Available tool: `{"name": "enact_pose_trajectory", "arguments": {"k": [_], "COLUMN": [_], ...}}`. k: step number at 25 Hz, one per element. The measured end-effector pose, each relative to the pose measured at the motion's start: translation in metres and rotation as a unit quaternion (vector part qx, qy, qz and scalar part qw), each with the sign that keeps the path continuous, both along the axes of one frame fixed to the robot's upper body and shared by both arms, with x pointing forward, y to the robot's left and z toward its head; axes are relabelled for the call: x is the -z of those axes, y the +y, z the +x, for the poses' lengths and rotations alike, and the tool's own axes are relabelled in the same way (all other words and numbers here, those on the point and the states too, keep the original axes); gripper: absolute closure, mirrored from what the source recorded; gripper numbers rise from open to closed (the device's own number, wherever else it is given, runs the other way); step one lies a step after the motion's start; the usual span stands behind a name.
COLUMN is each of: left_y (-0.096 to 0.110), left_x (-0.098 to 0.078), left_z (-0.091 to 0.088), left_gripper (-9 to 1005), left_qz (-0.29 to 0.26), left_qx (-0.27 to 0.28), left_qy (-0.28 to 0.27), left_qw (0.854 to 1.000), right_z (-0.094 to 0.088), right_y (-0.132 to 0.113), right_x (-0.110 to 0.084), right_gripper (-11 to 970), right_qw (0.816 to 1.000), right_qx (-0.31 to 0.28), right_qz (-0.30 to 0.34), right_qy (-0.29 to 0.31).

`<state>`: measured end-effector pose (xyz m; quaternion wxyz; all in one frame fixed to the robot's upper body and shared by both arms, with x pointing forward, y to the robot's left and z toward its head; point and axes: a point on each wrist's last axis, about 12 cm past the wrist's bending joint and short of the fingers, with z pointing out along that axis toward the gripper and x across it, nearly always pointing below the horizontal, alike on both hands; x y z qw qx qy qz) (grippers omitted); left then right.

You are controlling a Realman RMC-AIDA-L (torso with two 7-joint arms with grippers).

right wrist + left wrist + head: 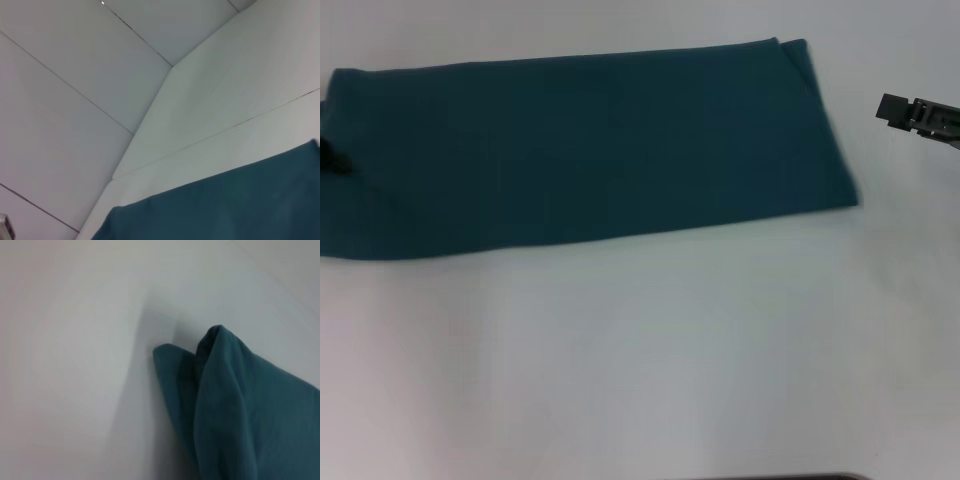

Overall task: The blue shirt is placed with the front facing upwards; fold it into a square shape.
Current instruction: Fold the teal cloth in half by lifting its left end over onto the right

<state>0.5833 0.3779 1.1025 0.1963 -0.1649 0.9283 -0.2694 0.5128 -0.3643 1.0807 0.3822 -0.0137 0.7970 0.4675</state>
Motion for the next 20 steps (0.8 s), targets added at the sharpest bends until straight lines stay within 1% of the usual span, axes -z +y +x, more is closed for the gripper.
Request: {"name": "enact_pose_trajectory", "arguments": {"k": [2,5,17,20], "left_y": [0.009,0.014,0.015,0.013], "left_x": [-0.003,-0.006,-0.007,-0.008], "left_z": [0.000,-0.001,0.000,0.001], "left_gripper": [925,925,925,925], "left_qz": [0.002,0.004,0.015,0.010], "left_qx": [-0.010,-0.014,-0.015,-0.012], "left_qy": [-0.003,-0.003,0.007,0.010], "left_qw": [1.000,1.000,1.000,1.000], "right_z": [0.000,-0.001,-0.003,-0.002], "right_y": [0.000,-0.001,-0.002,-0.002], "right_x": [0.000,0.001,0.003,0.003], "right_gripper": [348,349,351,352], "right_qw": [1.000,1.000,1.000,1.000], "right_qx": [0.001,0.005,0.006,0.005], "right_qz": [-0.001,-0.002,-0.003,-0.004], "right_qy": [0.001,0.002,0.005,0.005]}}
